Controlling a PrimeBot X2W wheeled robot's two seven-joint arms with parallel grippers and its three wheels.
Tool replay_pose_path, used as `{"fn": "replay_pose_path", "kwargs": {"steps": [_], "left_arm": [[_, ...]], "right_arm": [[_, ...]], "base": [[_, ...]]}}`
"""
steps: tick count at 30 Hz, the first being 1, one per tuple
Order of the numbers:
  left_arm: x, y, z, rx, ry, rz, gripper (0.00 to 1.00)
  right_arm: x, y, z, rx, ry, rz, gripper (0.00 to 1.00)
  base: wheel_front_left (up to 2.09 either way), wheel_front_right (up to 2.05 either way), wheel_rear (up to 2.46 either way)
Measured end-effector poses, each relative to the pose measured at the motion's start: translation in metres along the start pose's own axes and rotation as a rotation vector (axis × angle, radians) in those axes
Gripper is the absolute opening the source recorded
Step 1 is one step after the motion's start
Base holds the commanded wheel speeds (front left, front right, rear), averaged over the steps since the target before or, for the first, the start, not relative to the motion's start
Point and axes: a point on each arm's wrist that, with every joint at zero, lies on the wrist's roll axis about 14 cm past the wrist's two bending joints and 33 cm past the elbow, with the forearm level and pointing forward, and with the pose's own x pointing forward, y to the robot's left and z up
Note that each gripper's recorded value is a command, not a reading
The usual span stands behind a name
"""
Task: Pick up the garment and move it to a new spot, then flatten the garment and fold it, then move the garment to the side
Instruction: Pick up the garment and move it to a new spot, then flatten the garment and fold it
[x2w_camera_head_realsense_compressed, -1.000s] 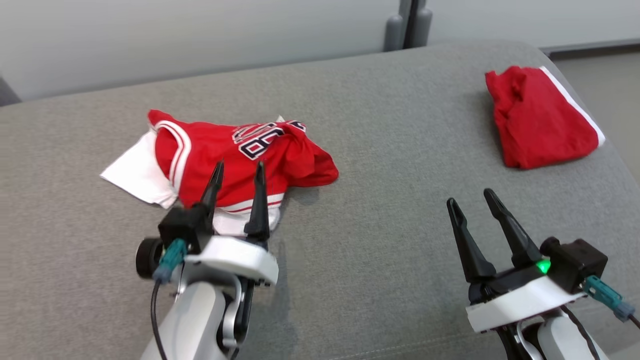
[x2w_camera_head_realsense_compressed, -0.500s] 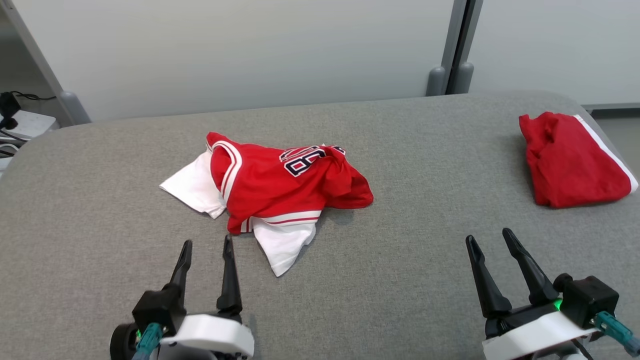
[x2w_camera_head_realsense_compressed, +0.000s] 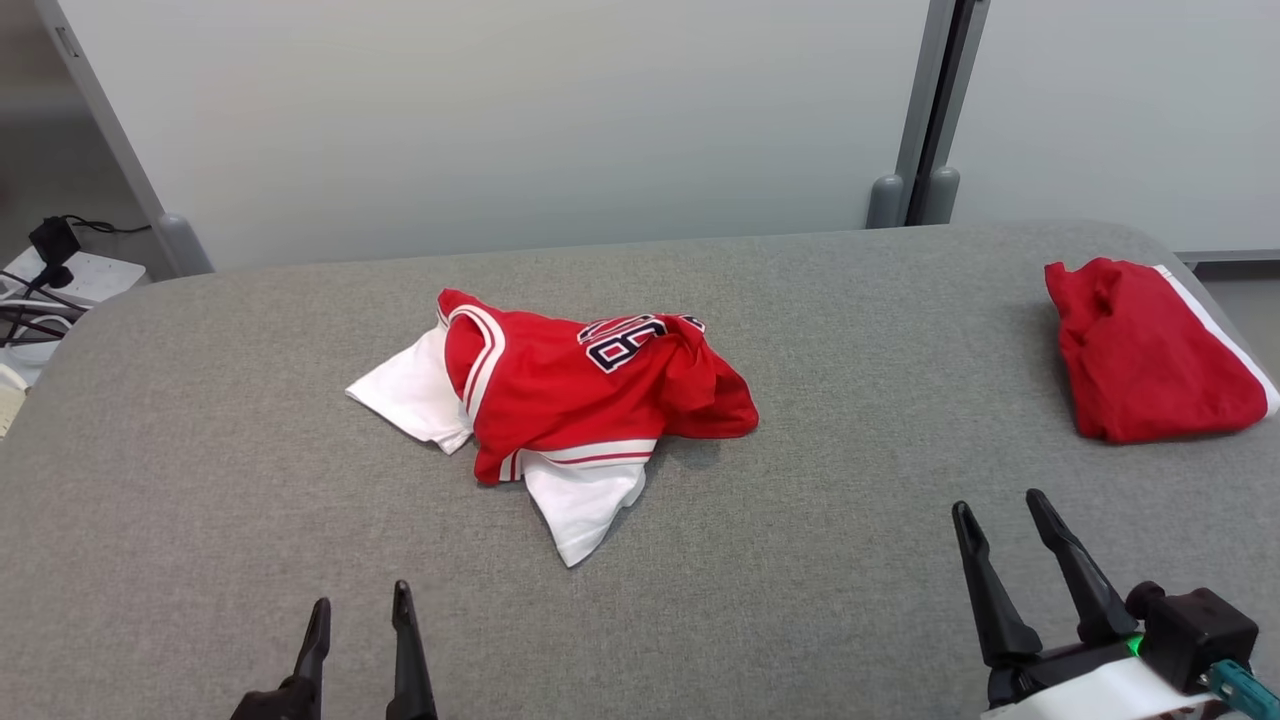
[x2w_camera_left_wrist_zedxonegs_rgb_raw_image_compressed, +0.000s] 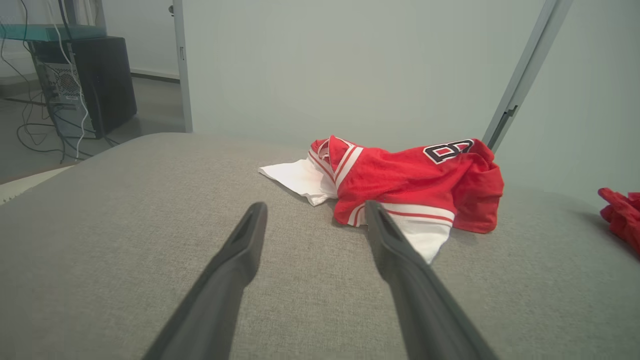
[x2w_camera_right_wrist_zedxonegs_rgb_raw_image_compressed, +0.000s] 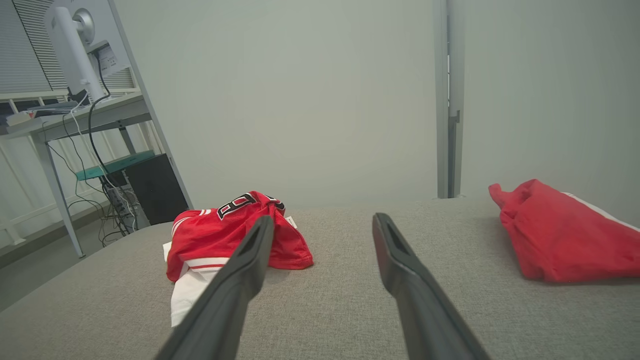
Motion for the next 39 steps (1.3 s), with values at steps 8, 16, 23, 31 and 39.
{"fn": "replay_pose_path", "kwargs": {"steps": [8, 16, 23, 31, 39], "left_arm": [[-0.005, 0.005, 0.007, 0.049, -0.030, 0.013, 1.00], [-0.004, -0.010, 0.014, 0.097, -0.060, -0.084, 1.00], [-0.004, -0.021, 0.021, 0.148, -0.091, -0.167, 1.00], [-0.004, -0.017, 0.016, 0.136, -0.073, -0.153, 1.00], [-0.009, -0.020, -0.017, 0.106, 0.036, -0.163, 1.00]], "right_arm": [[-0.003, -0.004, 0.001, -0.014, -0.003, -0.015, 1.00], [-0.003, -0.004, -0.002, -0.016, 0.007, -0.015, 1.00], [-0.003, -0.004, -0.002, -0.016, 0.007, -0.014, 1.00], [-0.003, -0.004, -0.002, -0.017, 0.006, -0.014, 1.00], [-0.002, -0.004, -0.004, -0.015, 0.013, -0.012, 1.00]], "base": [[0.00, 0.00, 0.00], [0.00, 0.00, 0.00], [0.00, 0.00, 0.00], [0.00, 0.00, 0.00], [0.00, 0.00, 0.00]]}}
